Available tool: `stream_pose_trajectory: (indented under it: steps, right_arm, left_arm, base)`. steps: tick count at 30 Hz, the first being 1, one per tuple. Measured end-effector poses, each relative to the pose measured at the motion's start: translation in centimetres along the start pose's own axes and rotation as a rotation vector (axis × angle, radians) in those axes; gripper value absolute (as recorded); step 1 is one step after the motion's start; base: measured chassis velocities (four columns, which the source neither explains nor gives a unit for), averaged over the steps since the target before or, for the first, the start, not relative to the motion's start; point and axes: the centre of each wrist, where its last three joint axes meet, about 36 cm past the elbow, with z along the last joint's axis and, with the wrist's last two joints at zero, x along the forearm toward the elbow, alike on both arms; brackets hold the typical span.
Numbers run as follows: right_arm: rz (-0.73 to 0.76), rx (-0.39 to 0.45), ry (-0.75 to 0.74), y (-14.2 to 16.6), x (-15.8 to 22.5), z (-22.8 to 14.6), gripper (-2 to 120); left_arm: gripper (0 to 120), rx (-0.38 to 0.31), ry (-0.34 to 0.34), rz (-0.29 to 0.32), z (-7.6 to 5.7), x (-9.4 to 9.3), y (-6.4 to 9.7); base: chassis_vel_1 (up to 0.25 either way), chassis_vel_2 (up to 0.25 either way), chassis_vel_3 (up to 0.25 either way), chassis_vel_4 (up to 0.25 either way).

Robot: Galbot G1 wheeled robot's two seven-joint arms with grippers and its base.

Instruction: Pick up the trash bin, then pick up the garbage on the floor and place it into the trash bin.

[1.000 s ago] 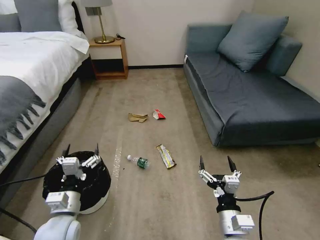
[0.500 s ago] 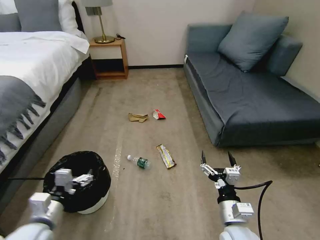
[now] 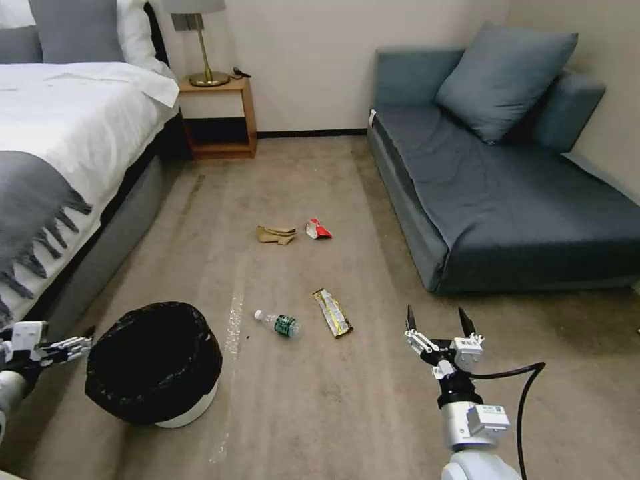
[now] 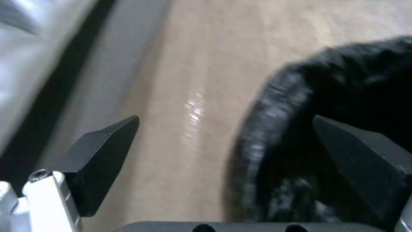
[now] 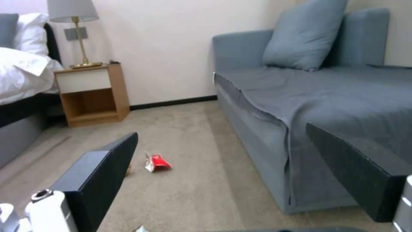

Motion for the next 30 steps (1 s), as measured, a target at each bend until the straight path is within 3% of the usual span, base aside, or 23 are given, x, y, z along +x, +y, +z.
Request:
stream_pose_trajectory:
  steps: [4,9,21,30]
  right_arm:
    - [0.009,0.0,0.009,0.0,0.3,0.1,100]
    - [0.026,0.002,0.01,-0.3,0.5,0.0,100]
    - [0.035,0.0,-0.01,-0.2,0.0,-0.8,100]
    - [0.036,0.0,-0.003,-0.1,0.3,-0.8,100]
  left_arm:
    - [100,0.019,0.055,0.024,-0.6,-1.1,-0.3]
    - [100,0.039,0.103,0.003,-1.0,-2.3,0.2]
    - [98,0.117,0.16,0.028,0.1,-3.9,0.8]
    - [67,0.157,0.181,0.04,0.6,-4.5,0.6]
  base:
    - [0.0,0.0,0.0,0.0]
    - [0.0,0.0,0.0,0.0]
    - [0.0,0.0,0.0,0.0]
    - [0.0,0.0,0.0,0.0]
